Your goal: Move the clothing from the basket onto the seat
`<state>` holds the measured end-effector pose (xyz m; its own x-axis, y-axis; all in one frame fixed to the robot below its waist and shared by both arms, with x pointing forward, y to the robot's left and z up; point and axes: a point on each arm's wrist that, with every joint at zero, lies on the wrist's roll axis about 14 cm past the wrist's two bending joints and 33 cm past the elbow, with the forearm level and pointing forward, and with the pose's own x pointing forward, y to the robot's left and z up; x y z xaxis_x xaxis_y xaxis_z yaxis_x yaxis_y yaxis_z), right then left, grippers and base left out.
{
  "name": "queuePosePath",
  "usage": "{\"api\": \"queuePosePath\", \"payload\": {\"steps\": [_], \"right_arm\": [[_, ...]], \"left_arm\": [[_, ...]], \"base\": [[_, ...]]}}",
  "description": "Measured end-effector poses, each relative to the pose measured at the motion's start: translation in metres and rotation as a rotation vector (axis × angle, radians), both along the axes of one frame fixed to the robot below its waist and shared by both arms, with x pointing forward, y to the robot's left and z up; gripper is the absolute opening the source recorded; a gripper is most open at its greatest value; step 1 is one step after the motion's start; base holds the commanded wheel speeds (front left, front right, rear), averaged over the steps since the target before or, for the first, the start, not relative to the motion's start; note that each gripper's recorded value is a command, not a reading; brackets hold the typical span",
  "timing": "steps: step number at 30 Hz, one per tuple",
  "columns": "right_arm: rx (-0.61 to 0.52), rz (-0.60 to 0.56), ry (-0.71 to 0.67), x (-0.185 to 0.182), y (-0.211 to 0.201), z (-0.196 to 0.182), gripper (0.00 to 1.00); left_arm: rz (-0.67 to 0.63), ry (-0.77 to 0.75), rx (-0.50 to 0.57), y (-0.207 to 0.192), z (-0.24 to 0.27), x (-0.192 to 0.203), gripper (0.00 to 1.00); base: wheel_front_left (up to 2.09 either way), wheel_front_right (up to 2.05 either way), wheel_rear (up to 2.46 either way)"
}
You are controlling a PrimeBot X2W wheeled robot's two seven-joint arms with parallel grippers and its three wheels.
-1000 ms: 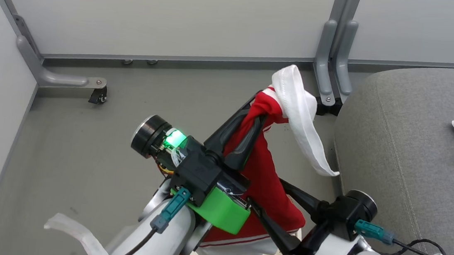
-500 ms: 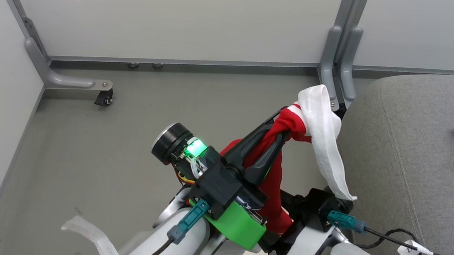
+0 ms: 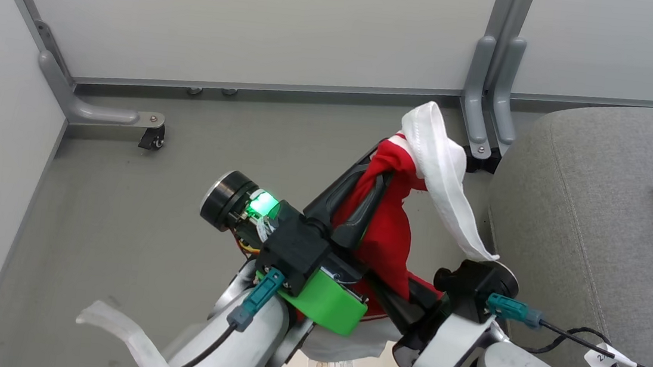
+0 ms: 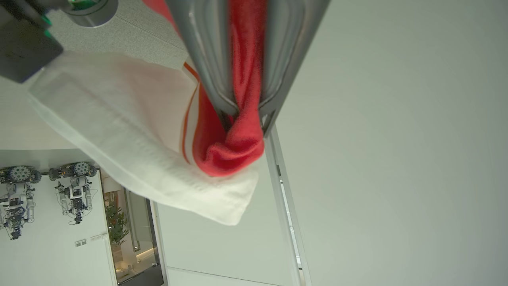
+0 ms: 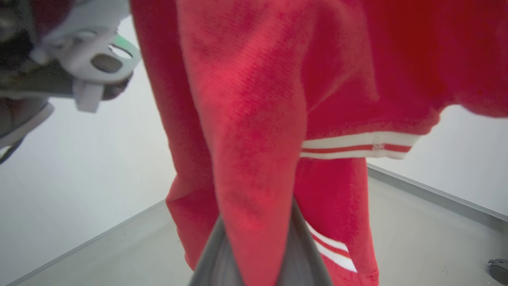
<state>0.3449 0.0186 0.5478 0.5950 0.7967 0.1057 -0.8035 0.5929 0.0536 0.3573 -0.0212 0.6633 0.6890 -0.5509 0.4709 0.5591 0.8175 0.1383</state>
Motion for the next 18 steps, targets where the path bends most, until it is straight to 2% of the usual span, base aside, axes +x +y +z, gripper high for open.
{"api": "queuePosePath", "payload": {"steps": [8,18], "right_arm": [[0.053,-0.078,0.006,0.007,-0.015,0.005,0.00],[0.060,-0.102,-0.009,0.007,-0.021,0.008,0.00]], "left_arm": [[0.041,0.019,0.005,0.013,-0.007,0.009,0.00],[0.044,0.024,0.008,0.014,-0.009,0.008,0.00]], "base": [[0.00,0.00,0.00],[0.00,0.00,0.00]]}}
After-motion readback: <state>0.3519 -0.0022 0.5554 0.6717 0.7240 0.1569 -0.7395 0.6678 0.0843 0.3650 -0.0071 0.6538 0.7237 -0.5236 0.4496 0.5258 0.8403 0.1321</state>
